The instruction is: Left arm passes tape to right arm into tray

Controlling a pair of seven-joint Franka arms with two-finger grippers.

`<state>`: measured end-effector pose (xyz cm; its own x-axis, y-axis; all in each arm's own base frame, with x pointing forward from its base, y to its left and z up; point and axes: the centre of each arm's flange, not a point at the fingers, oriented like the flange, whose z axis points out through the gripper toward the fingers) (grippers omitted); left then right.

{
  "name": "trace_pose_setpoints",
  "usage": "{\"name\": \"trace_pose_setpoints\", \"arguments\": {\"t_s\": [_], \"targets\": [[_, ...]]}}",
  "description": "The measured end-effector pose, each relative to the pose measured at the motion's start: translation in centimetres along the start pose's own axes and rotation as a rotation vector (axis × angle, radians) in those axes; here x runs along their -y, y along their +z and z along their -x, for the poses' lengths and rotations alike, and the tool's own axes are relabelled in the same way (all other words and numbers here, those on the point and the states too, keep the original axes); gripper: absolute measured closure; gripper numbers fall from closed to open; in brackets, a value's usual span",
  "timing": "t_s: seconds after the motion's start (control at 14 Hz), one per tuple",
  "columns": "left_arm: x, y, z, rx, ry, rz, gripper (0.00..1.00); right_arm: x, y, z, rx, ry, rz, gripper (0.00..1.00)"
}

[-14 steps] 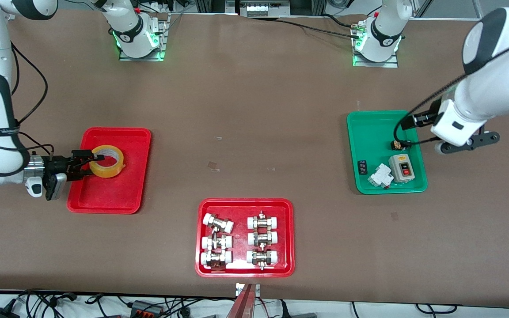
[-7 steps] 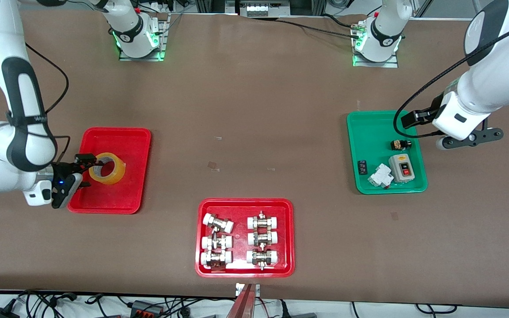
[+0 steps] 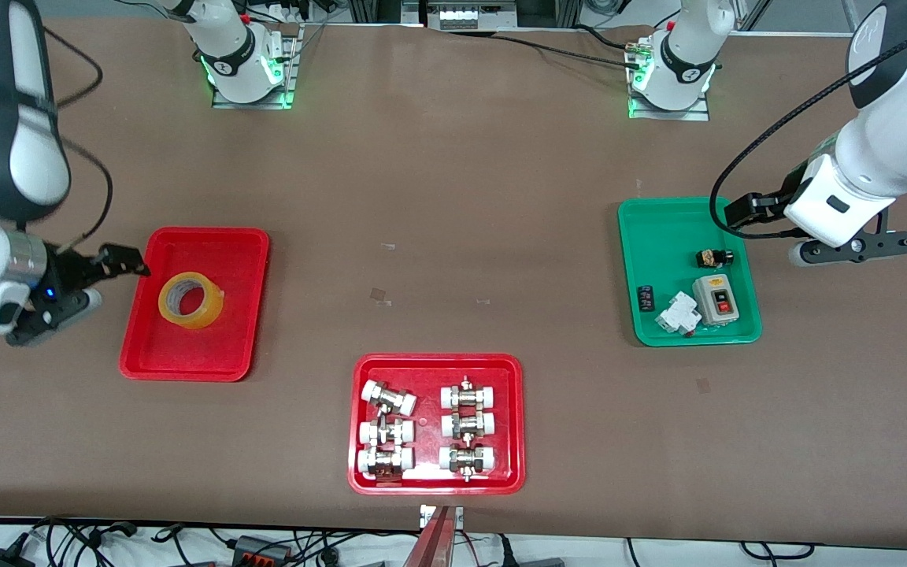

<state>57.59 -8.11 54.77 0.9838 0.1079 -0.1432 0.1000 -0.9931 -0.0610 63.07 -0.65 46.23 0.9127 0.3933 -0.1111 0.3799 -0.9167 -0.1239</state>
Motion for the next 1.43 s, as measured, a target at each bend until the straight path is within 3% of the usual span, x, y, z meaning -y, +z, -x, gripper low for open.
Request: {"name": "trace_pose_setpoints", "arguments": {"t_s": [0.21, 0.43, 0.86, 1.43], "targets": [[-0.1, 0.3, 0.4, 0.012, 0.006, -0.005, 0.0, 4.5, -5.5, 2.7, 0.004, 0.146, 0.033, 0.0], [-0.2, 0.1, 0.6, 0.008, 0.01, -0.006, 0.0, 7.2, -10.1, 5.7, -0.047, 0.252, 0.042, 0.0], [-0.2, -0.1, 0.7, 0.005, 0.01, -0.005, 0.0, 8.9, -13.8, 8.2, -0.09, 0.462, 0.076, 0.0], [-0.2, -0.2, 0.7, -0.004, 0.009, -0.003, 0.0, 9.7, -14.6, 9.1, -0.166, 0.461, 0.103, 0.0]]}}
